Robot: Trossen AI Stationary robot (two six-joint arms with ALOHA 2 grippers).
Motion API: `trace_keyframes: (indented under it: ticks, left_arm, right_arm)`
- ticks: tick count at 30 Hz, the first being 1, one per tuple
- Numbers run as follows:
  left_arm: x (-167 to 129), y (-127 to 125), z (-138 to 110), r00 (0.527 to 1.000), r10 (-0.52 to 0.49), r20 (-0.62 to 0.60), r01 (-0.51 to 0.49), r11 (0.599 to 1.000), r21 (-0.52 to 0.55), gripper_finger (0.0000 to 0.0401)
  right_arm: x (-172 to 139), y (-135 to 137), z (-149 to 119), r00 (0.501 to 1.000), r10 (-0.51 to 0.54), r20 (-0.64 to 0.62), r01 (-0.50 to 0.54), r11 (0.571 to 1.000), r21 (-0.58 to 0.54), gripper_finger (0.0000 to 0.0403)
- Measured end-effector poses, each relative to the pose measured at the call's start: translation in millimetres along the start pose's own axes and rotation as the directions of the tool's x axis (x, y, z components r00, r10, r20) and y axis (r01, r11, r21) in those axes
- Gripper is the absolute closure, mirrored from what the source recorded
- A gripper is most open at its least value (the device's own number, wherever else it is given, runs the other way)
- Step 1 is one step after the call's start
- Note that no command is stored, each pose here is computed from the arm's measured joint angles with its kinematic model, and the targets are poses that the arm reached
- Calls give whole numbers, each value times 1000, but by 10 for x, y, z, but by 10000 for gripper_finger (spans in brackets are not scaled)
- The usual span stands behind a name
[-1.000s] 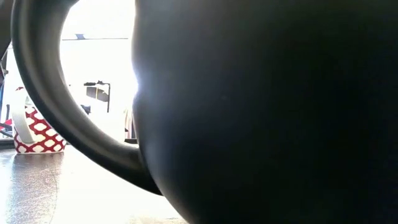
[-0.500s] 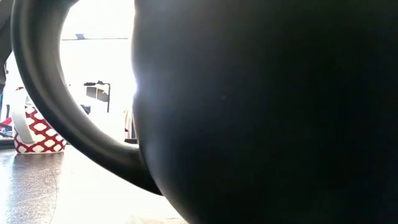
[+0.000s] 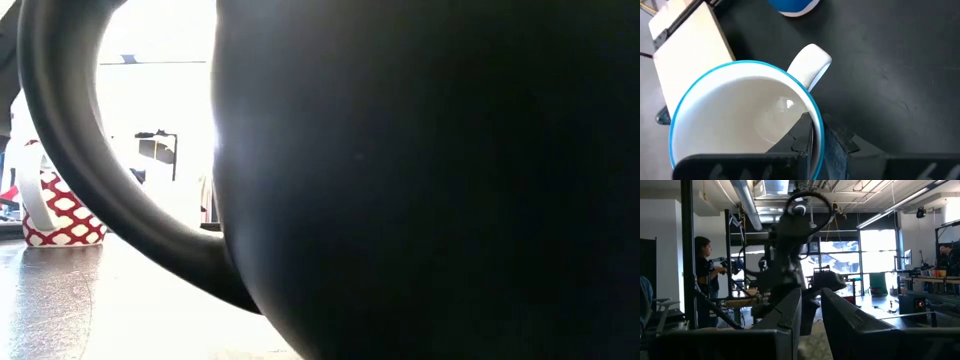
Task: Place coffee mugs
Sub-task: Put the light blue patterned mug on the shelf
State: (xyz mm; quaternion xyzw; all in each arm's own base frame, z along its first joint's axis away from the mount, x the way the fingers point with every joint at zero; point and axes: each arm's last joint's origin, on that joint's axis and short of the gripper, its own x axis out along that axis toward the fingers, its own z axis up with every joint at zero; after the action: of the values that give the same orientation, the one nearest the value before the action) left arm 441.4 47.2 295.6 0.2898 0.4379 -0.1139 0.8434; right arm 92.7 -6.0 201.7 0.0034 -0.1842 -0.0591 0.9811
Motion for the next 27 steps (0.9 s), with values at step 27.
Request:
trace_keyframes:
  ticks: [27]
  left_arm:
    - [225,604,-478,999,0,-35,1,1000,10,388]
  right_arm:
    - [2,0,-6,1000,0,-6,0,1000,-1,337]
